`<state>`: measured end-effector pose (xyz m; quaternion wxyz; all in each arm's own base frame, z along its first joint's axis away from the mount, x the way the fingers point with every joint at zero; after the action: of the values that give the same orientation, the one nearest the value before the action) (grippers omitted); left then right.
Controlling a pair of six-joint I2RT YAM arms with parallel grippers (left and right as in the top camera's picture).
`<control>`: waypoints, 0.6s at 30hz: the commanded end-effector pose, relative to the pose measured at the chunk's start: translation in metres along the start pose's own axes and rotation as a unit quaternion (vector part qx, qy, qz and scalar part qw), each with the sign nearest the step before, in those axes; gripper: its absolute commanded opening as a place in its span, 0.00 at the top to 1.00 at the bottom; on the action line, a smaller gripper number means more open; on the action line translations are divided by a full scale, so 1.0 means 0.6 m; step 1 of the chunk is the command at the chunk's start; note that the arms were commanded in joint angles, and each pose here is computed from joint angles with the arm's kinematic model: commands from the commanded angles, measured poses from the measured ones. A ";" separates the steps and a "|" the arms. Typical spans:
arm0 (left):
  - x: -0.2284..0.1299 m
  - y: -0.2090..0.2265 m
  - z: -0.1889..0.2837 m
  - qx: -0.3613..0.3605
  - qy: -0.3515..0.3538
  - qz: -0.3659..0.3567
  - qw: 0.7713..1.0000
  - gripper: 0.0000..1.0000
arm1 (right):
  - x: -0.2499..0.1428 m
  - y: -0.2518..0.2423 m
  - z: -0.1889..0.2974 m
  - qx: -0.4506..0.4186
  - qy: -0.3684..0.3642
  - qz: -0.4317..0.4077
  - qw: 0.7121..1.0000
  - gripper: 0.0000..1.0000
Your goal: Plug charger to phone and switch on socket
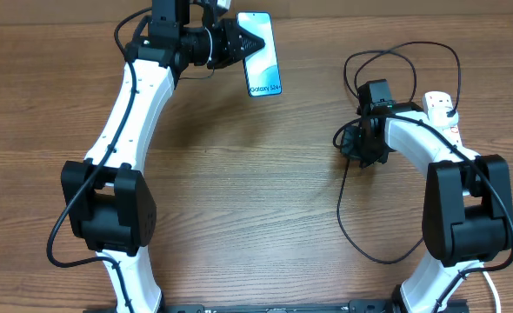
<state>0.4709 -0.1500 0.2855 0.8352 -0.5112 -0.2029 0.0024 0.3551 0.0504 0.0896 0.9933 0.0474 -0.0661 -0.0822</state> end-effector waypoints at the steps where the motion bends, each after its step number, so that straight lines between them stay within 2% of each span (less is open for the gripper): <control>1: 0.003 -0.016 0.008 -0.013 -0.003 -0.019 1.000 0.96 | -0.016 -0.002 -0.015 0.010 0.026 -0.005 1.000 0.86; 3: 0.004 -0.015 0.009 -0.012 -0.003 -0.007 1.000 0.96 | -0.017 -0.002 -0.015 0.010 0.028 -0.005 1.000 0.88; 4: 0.004 -0.015 0.010 -0.015 -0.002 0.003 1.000 0.96 | -0.018 0.000 -0.014 0.018 0.030 -0.006 0.999 0.95; 6: 0.012 -0.016 0.018 -0.027 -0.006 0.018 0.999 0.96 | -0.015 0.016 -0.004 0.086 0.038 0.002 0.996 0.96; 8: 0.016 -0.022 0.023 -0.050 -0.003 0.005 0.999 0.96 | -0.008 0.020 0.012 0.105 0.028 0.016 0.994 0.96; 9: 0.018 -0.026 0.027 -0.065 0.001 -0.004 0.998 0.96 | -0.003 0.024 0.030 0.128 0.015 0.032 0.991 0.96; 10: 0.022 -0.035 0.036 -0.101 0.012 -0.024 0.994 0.96 | 0.001 0.040 0.075 0.205 -0.012 0.078 0.976 0.96; 11: 0.022 -0.037 0.038 -0.108 0.015 -0.027 0.994 0.96 | 0.000 0.046 0.089 0.232 -0.018 0.091 0.968 0.96; 13: 0.023 -0.044 0.046 -0.137 0.028 -0.040 0.989 0.96 | -0.008 0.067 0.140 0.335 -0.036 0.128 0.933 0.96; 16: 0.024 -0.056 0.047 -0.161 0.036 -0.052 0.985 0.95 | -0.021 0.100 0.200 0.504 -0.049 0.187 0.841 0.96; 18: 0.024 -0.068 0.043 -0.174 0.038 -0.061 0.982 0.96 | -0.024 0.108 0.219 0.566 -0.057 0.213 0.794 0.96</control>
<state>0.4763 -0.1359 0.3173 0.7644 -0.6038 -0.2163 -0.0665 0.3412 0.0918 0.1919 0.8867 0.4274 -0.1467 0.0977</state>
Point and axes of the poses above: each gripper's point midway between its finger pads, its own z axis back along the fingers, its own y axis along the line the jaws close on, x = y × z, the point moved 9 cm from there along z, back along the fingers, and after that the axes turned 5 degrees about z, right-handed, at the moved point
